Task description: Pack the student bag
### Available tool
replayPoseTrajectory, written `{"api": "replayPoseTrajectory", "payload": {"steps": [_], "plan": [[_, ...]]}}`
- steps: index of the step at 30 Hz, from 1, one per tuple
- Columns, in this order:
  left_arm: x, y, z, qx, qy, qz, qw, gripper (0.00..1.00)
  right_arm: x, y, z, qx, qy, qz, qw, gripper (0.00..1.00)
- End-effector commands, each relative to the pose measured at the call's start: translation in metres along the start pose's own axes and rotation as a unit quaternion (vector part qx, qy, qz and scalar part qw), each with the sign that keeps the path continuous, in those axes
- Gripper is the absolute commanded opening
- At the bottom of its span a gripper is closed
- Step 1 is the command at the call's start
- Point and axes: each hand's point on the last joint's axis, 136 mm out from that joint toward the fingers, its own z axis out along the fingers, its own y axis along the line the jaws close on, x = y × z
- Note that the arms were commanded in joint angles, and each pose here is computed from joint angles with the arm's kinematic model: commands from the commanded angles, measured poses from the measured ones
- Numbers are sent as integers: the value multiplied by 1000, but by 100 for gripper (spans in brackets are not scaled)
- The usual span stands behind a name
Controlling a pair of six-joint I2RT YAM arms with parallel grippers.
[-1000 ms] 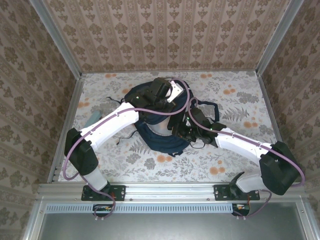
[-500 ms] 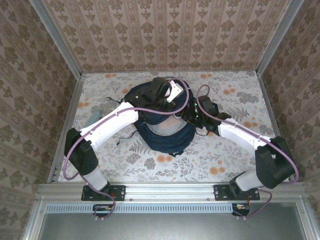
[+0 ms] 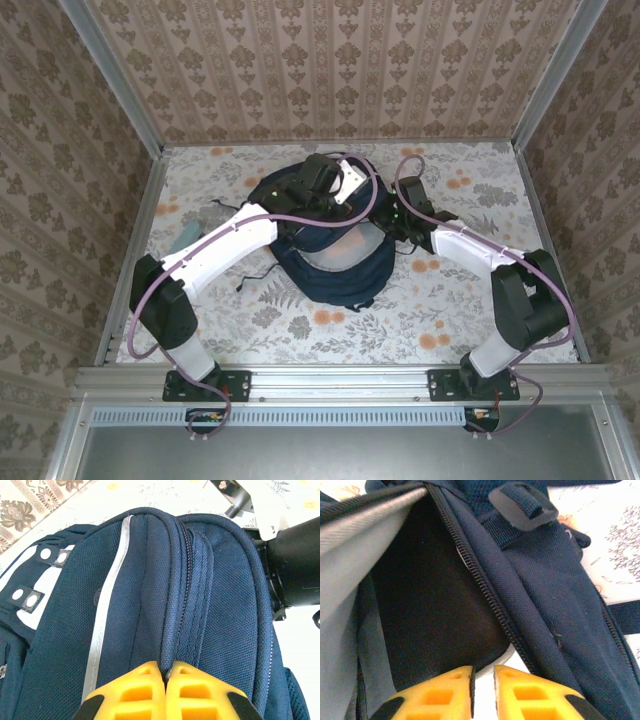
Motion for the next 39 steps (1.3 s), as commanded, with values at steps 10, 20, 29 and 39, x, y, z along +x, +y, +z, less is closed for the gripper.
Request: {"api": "replayPoseTrajectory", "payload": {"steps": [10, 20, 29, 39], "plan": [[-69, -5, 32, 52, -73, -76, 993, 0, 7, -76, -97, 96, -56, -4, 994, 42], [-73, 9, 44, 33, -49, -140, 988, 35, 25, -86, -133, 102, -47, -56, 992, 59], [5, 67, 5, -11, -31, -302, 953, 70, 78, -37, -111, 77, 5, -137, 987, 65], [124, 93, -4, -3, -10, -518, 855, 67, 130, 24, -68, 47, 42, -145, 987, 84]]}}
